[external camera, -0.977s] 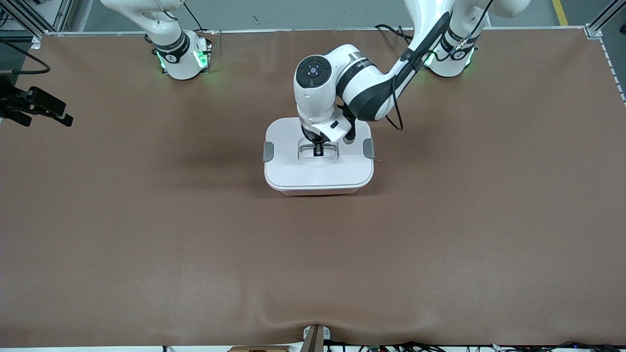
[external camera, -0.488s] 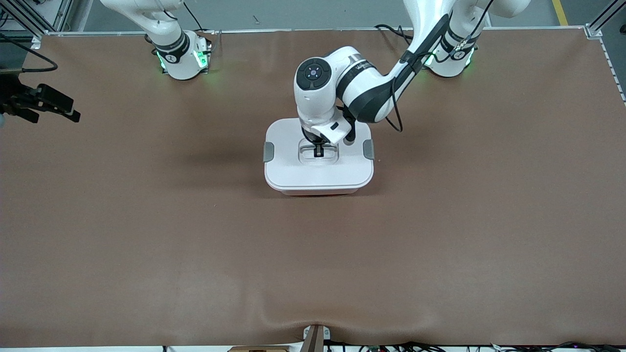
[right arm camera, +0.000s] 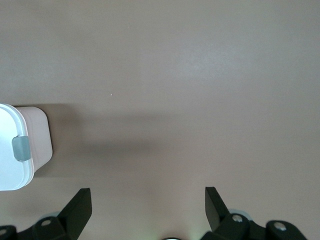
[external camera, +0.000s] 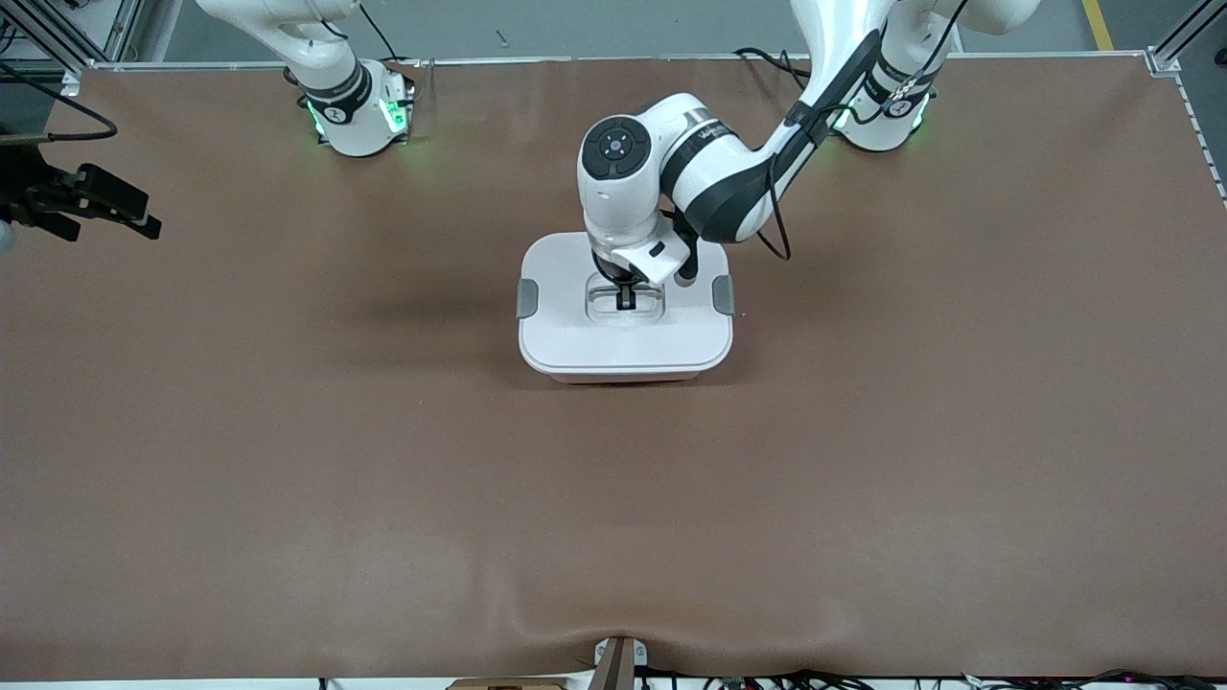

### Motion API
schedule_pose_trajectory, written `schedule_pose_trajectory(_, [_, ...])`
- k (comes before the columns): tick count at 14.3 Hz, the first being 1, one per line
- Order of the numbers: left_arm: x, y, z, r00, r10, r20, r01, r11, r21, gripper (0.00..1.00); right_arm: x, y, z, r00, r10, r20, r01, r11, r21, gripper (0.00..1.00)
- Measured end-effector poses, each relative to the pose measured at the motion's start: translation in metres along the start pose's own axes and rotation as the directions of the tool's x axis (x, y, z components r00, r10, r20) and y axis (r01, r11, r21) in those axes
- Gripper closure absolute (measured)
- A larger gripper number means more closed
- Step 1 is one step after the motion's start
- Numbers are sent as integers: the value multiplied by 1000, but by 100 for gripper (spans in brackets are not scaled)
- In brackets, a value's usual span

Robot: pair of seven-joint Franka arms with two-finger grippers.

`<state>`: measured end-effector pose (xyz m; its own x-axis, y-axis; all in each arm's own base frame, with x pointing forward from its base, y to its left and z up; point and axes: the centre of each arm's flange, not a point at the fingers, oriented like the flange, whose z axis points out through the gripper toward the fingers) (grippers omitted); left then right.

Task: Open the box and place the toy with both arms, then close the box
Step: 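Lower the lid onto the box and press it down with the left gripper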

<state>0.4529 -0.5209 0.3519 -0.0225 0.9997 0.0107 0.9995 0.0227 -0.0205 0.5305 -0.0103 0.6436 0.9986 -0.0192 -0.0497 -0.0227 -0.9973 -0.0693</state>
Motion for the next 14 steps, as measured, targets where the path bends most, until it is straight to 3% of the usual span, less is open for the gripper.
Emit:
schedule_pose_trajectory(5, [-6,-7,1,998,-65,-17,65,997,-30,93,0,0,0,1000,-1,0,1,1000,-1,0])
schedule_pose_trajectory(14, [-7,-7,2,998,-60,-22,59,997,-48,93,0,0,0,1000,0,0,0,1000,-1,0])
